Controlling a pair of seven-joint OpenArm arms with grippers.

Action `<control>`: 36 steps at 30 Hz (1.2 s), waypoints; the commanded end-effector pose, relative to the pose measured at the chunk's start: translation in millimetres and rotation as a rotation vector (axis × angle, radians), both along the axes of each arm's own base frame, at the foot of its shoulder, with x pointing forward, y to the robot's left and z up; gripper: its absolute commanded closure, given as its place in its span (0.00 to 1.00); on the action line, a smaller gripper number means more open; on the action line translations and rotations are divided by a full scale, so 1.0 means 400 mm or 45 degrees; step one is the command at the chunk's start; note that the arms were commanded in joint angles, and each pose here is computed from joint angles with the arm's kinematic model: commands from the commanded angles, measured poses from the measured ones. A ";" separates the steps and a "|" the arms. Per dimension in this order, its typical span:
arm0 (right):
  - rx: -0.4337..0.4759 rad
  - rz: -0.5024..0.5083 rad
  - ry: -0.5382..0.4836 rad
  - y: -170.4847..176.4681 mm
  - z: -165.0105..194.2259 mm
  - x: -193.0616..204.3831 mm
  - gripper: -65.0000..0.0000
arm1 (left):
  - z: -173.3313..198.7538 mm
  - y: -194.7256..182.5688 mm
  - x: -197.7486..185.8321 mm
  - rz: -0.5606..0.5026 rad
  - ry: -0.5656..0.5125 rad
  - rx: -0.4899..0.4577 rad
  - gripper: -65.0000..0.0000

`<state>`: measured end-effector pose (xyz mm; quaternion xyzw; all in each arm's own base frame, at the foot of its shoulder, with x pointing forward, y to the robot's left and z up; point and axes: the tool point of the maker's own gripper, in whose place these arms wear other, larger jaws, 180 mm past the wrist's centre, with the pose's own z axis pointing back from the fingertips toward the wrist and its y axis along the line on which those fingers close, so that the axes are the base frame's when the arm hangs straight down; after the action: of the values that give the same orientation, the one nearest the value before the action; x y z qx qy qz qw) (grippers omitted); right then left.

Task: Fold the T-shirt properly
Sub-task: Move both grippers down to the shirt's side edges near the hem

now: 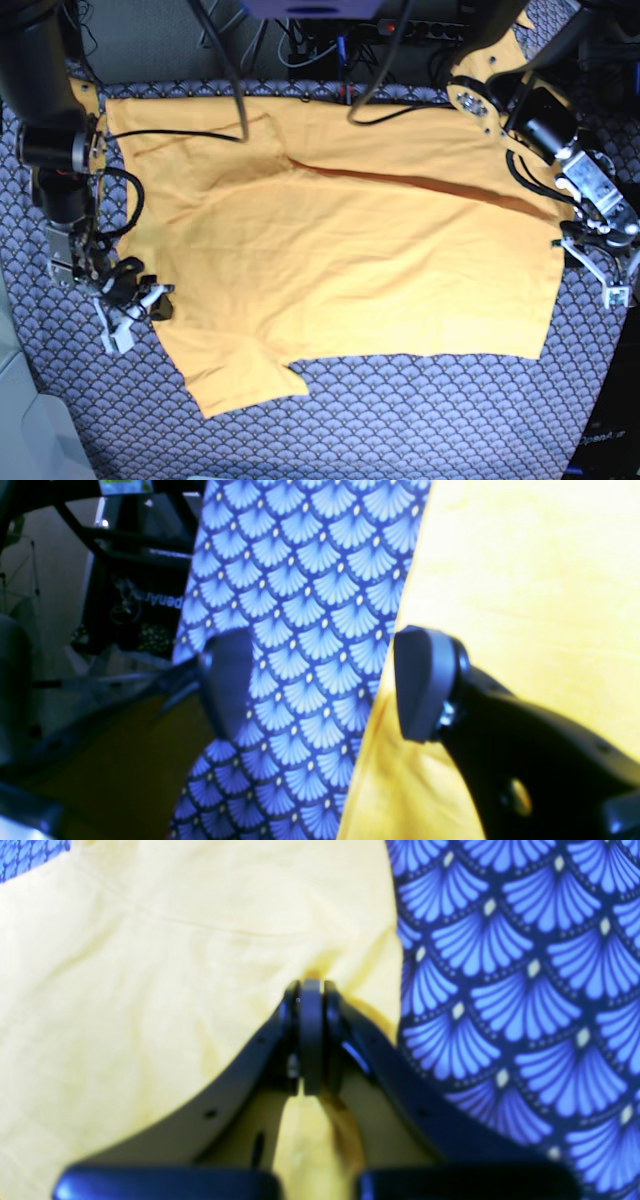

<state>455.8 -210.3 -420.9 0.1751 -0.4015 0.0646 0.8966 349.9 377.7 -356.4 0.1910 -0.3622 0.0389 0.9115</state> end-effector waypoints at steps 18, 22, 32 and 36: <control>-0.096 0.014 -0.141 -0.062 0.122 0.068 0.82 | 0.058 0.014 0.033 0.003 -0.087 0.034 0.35; -0.084 0.004 -0.160 -0.061 0.128 0.072 0.57 | 0.056 0.014 0.031 0.004 -0.083 0.034 0.35; -0.113 -0.063 -0.171 -0.095 0.131 0.079 0.49 | 0.073 0.011 0.026 0.014 -0.101 0.054 0.35; -0.133 -0.115 -0.162 -0.112 0.125 0.082 0.49 | 0.094 0.011 0.019 0.027 -0.122 0.078 0.35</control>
<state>470.7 -245.5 -397.5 0.1103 -0.4261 0.0636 0.8957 349.7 373.1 -340.3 0.2047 -0.3787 0.0421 0.9016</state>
